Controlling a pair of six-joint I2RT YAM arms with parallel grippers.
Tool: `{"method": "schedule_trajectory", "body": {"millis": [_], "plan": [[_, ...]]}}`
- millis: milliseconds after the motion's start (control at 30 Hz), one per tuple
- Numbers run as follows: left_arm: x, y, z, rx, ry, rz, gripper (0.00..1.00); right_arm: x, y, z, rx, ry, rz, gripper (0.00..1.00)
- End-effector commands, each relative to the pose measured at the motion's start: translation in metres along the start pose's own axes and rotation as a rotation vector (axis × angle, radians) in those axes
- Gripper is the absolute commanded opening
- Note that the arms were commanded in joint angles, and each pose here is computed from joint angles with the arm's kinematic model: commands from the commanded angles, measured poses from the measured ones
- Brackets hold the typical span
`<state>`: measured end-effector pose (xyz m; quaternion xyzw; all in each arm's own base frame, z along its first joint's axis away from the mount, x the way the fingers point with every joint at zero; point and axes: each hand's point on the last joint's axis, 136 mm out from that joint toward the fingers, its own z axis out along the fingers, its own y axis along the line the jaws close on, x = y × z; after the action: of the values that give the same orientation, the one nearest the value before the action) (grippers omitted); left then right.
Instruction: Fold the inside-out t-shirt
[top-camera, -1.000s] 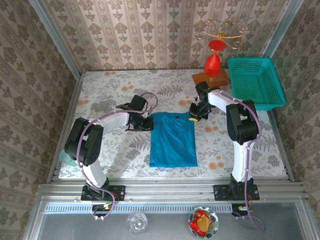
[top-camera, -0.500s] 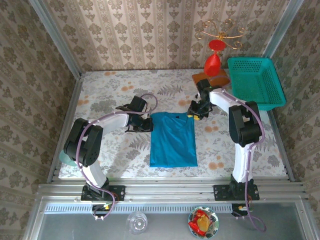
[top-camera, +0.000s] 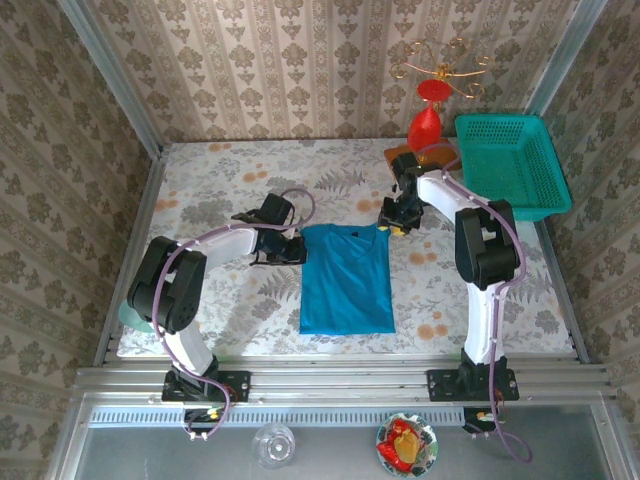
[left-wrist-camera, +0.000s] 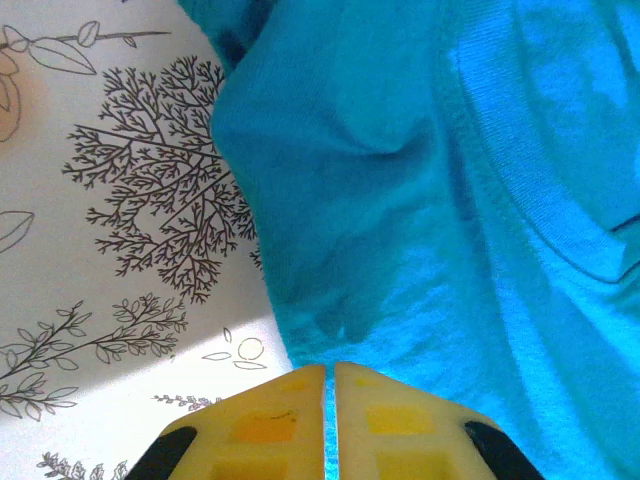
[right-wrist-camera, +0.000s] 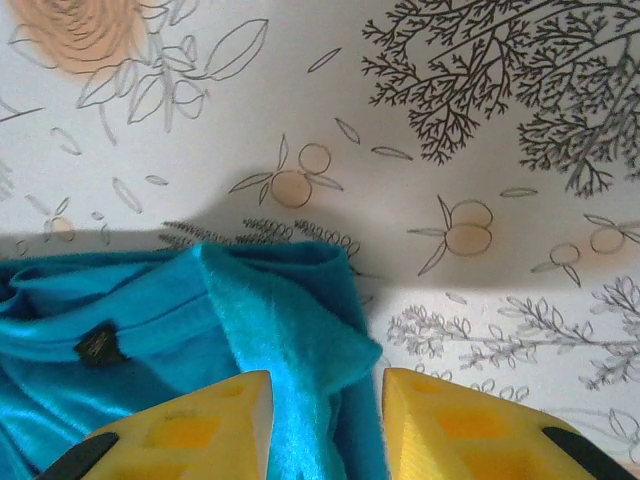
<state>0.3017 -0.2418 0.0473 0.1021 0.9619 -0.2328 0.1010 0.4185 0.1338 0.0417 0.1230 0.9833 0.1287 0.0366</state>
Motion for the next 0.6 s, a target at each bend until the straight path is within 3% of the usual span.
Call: {"method": "schedule_trajectory", "body": {"millis": [0, 567], "plan": [[-0.001, 0.000, -0.005, 0.007, -0.008, -0.017, 0.12, 0.005, -0.005, 0.011, 0.051, 0.047, -0.021, 0.38], [0.003, 0.010, 0.002, -0.003, 0.005, -0.032, 0.12, 0.021, -0.013, 0.052, 0.224, 0.145, -0.059, 0.37]]}}
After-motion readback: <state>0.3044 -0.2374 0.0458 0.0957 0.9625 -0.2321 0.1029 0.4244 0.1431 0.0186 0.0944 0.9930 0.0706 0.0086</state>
